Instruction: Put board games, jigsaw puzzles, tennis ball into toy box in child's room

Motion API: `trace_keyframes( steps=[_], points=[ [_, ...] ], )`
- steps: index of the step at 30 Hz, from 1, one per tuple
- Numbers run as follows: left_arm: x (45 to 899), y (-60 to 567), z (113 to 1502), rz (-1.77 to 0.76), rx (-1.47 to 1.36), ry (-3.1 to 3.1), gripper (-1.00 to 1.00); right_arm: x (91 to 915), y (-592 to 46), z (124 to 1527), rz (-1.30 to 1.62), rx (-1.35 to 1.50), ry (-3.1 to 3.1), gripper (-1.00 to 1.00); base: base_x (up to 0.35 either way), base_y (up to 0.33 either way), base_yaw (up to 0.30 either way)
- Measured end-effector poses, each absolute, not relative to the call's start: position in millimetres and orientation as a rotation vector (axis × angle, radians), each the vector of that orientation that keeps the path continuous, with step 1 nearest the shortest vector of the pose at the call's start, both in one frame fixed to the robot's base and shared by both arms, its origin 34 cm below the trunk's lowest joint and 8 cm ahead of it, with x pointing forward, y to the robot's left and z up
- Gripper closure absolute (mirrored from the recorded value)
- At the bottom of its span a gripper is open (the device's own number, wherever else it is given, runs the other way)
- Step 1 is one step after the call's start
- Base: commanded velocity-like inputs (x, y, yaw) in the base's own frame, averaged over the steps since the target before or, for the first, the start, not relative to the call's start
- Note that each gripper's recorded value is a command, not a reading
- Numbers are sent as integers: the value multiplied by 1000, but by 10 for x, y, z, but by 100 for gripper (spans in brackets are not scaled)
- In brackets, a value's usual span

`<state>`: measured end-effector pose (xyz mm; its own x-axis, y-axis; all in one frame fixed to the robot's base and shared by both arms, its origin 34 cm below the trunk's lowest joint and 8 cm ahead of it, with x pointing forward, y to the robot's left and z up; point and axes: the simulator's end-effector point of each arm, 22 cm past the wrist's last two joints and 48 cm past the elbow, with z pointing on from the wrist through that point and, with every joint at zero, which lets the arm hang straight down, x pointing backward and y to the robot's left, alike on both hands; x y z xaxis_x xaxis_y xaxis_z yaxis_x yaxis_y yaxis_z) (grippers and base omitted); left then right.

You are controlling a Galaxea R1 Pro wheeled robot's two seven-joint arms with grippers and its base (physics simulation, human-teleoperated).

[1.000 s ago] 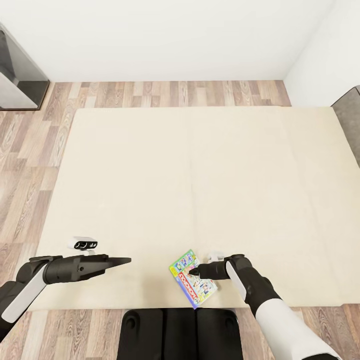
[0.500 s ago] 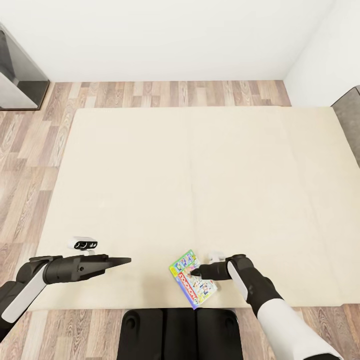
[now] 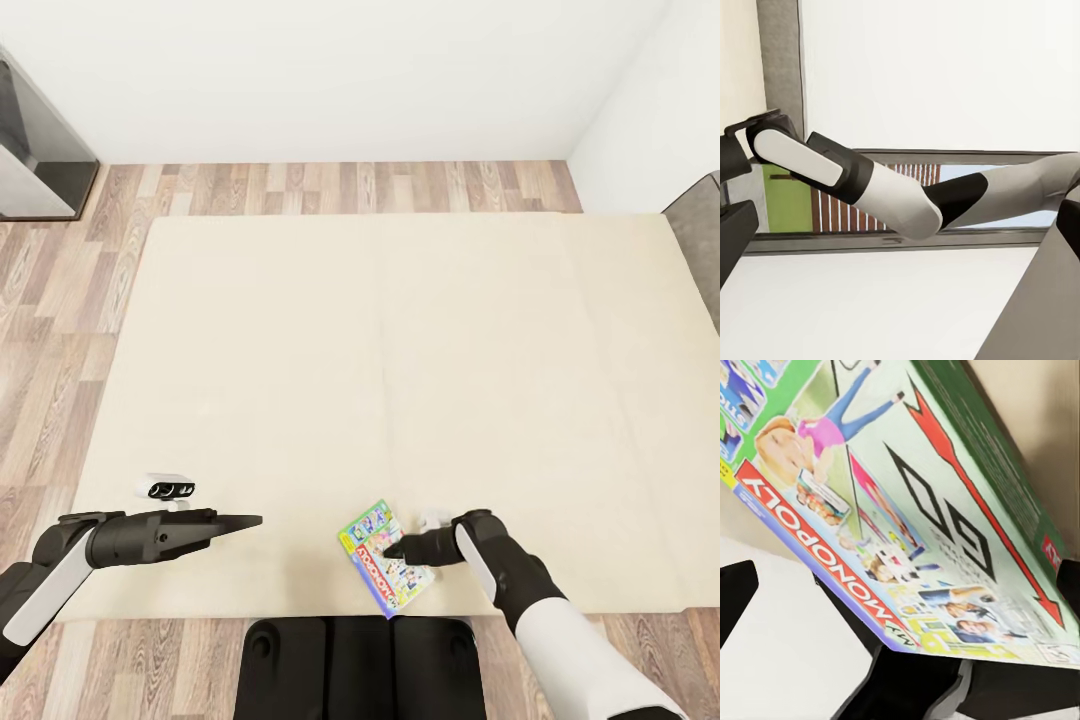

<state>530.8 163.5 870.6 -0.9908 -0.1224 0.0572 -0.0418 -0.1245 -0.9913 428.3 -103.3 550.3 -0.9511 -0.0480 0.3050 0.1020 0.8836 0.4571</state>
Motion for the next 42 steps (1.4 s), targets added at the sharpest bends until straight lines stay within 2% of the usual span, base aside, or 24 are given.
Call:
trace_keyframes(
  steps=[9,28,42],
  points=[
    [5308,1635,8706,-2308,-192,2042,-100,3947,-1007,5447,-666,-52,-2676,-100,0,0,0],
    [5308,1635,8706,-2308,-192,2042,-100,4036,-930,5424,-707,-60,-2718,-100,0,0,0],
    [5307,1635,8706,-2308,-192,2042,-100,4119,-620,5490,-796,-73,-2729,-100,0,0,0]
  ],
)
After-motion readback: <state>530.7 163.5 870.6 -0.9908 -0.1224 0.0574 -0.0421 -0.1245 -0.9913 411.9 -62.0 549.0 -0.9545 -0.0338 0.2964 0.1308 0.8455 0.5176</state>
